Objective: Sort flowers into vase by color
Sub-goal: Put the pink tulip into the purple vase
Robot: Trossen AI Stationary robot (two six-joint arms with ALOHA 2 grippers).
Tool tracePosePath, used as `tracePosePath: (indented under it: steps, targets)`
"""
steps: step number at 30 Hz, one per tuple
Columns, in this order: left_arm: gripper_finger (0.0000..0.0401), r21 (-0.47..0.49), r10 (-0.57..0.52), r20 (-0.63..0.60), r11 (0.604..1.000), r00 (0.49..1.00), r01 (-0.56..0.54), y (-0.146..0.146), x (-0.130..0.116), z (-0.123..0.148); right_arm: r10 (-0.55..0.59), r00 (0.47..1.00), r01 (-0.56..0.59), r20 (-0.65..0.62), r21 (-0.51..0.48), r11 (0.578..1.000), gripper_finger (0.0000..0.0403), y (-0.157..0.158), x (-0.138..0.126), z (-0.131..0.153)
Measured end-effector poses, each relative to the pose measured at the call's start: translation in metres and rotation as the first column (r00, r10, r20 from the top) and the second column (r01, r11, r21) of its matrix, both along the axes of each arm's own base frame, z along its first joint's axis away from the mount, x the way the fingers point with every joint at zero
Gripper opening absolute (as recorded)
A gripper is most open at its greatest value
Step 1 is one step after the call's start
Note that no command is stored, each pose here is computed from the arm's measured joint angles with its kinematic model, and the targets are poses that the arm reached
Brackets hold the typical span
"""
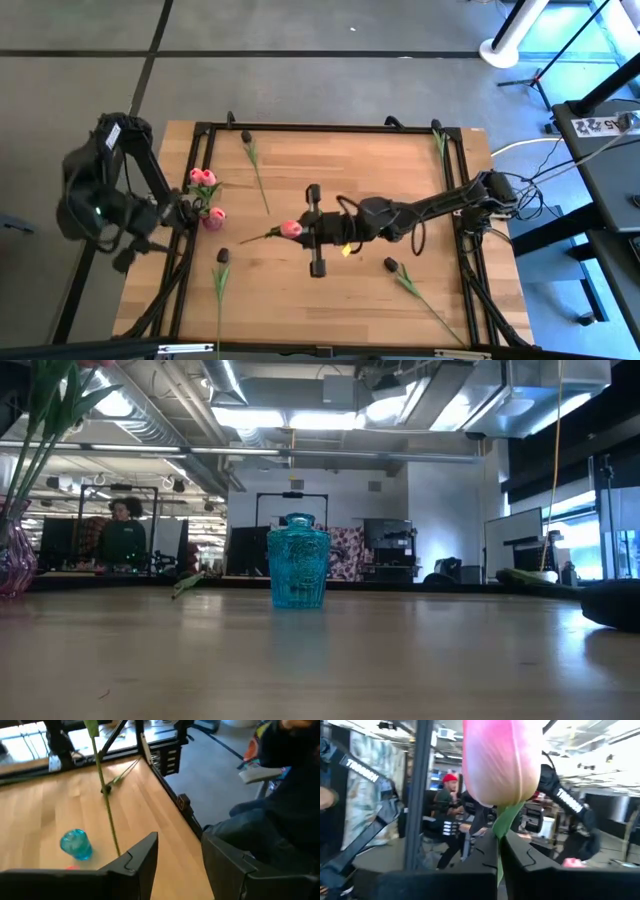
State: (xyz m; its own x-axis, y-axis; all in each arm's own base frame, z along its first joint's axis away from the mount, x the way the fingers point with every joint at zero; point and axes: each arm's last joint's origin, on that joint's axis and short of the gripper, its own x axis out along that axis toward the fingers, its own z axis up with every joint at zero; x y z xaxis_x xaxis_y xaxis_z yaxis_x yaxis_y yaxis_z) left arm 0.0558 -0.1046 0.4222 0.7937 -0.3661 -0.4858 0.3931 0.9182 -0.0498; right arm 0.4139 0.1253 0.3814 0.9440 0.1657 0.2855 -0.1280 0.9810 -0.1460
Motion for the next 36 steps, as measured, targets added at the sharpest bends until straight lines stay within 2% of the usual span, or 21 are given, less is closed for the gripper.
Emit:
tracePosePath:
  steps: [6, 11, 16, 21, 25, 29, 34, 36]
  targets:
    - [0.0147, -0.029, 0.064, -0.043, 0.997, 0.997, -0.065, -0.033, 0.011, -0.026, 0.085, 0.995, -0.087, -0.057, -0.046, 0.995, 0.0002, 0.007, 0.013, -0.024]
    - [0.0147, 0.021, 0.141, -0.045, 0.990, 0.989, -0.141, -0.056, 0.021, -0.047, 0.051, 0.985, -0.070, -0.167, -0.114, 0.991, 0.0002, 0.008, 0.020, -0.042]
    - [0.0147, -0.056, 0.163, -0.179, 0.983, 0.970, -0.175, -0.077, 0.020, -0.060, 0.047, 0.973, -0.077, -0.227, -0.128, 0.989, 0.0002, 0.009, 0.020, -0.048]
    - [0.0147, -0.033, 0.238, -0.247, 0.967, 0.939, -0.254, -0.100, 0.024, -0.085, 0.053, 0.975, -0.081, -0.214, -0.124, 0.989, 0.0002, 0.012, 0.021, -0.050]
    - [0.0147, -0.002, 0.337, -0.208, 0.939, 0.918, -0.345, -0.109, 0.028, -0.100, 0.074, 0.972, -0.103, -0.223, -0.122, 0.987, 0.0003, 0.019, 0.023, -0.057]
    - [0.0147, 0.043, 0.376, -0.154, 0.927, 0.914, -0.374, -0.120, 0.033, -0.110, 0.100, 0.951, -0.146, -0.292, -0.141, 0.979, 0.0003, 0.027, 0.026, -0.073]
    - [0.0147, 0.066, 0.455, -0.053, 0.890, 0.889, -0.452, -0.129, 0.043, -0.123, 0.056, 0.936, -0.165, -0.347, -0.293, 0.942, 0.0003, 0.037, 0.027, -0.091]
    - [0.0147, 0.086, 0.485, -0.001, 0.871, 0.874, -0.484, -0.132, 0.049, -0.128, 0.029, 0.936, -0.173, -0.351, -0.385, 0.907, 0.0003, 0.045, 0.025, -0.095]
